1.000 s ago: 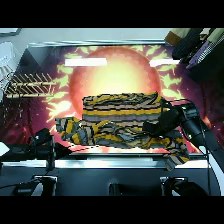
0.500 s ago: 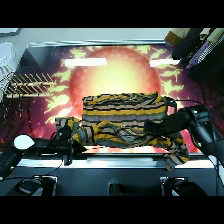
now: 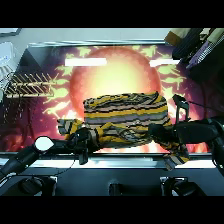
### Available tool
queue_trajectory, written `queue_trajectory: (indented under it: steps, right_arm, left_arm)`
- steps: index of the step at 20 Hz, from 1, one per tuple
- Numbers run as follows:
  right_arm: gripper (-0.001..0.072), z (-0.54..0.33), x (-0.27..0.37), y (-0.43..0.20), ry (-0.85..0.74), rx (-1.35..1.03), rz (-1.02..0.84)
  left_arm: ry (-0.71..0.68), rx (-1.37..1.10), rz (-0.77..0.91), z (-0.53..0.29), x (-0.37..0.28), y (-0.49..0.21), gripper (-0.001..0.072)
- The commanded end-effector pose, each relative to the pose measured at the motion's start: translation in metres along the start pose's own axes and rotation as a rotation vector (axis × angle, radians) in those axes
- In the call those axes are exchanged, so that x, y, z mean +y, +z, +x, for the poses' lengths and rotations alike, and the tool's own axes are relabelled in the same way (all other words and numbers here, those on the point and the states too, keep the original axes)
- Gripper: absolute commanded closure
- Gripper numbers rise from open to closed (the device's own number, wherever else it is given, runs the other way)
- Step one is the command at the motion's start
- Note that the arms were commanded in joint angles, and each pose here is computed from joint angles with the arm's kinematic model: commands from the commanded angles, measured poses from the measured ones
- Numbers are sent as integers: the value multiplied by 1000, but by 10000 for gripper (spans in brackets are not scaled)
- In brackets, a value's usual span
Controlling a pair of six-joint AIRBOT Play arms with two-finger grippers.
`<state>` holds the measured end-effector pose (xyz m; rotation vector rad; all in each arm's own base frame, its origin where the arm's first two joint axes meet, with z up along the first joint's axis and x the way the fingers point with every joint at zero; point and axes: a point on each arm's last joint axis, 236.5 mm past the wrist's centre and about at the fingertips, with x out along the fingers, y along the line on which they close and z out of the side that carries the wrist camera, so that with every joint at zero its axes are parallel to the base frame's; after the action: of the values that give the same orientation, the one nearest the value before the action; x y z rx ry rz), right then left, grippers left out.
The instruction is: Fold the clothes and pants, and hang the long-sleeved shirts on hangers.
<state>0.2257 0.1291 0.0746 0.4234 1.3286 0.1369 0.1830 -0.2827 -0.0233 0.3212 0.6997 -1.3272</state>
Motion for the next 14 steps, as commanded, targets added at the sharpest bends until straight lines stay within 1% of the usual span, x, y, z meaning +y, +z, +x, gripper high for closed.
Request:
queue_trajectory:
  steps: [1, 4, 6, 11, 12, 14]
  right_arm:
    - [682, -5, 8, 3, 35, -28, -9]
    - [682, -6, 14, 13, 60, -73, -9]
    - [682, -6, 15, 11, 65, -64, -10]
    - [681, -6, 15, 12, 67, -69, -33]
    - [630, -6, 13, 14, 56, -78, -36]
    - [479, -6, 12, 17, 52, -88, -38]
  left_arm:
    - [27, -30, -3, 14, 1, 12, 690]
    - [-10, -23, 5, 25, -9, 17, 690]
    - [-28, -14, 11, 32, -12, 18, 690]
    - [-12, -36, 24, 44, -6, 35, 690]
    - [-13, -46, 12, 45, -5, 39, 690]
    - [-14, -61, 17, 47, -4, 44, 690]
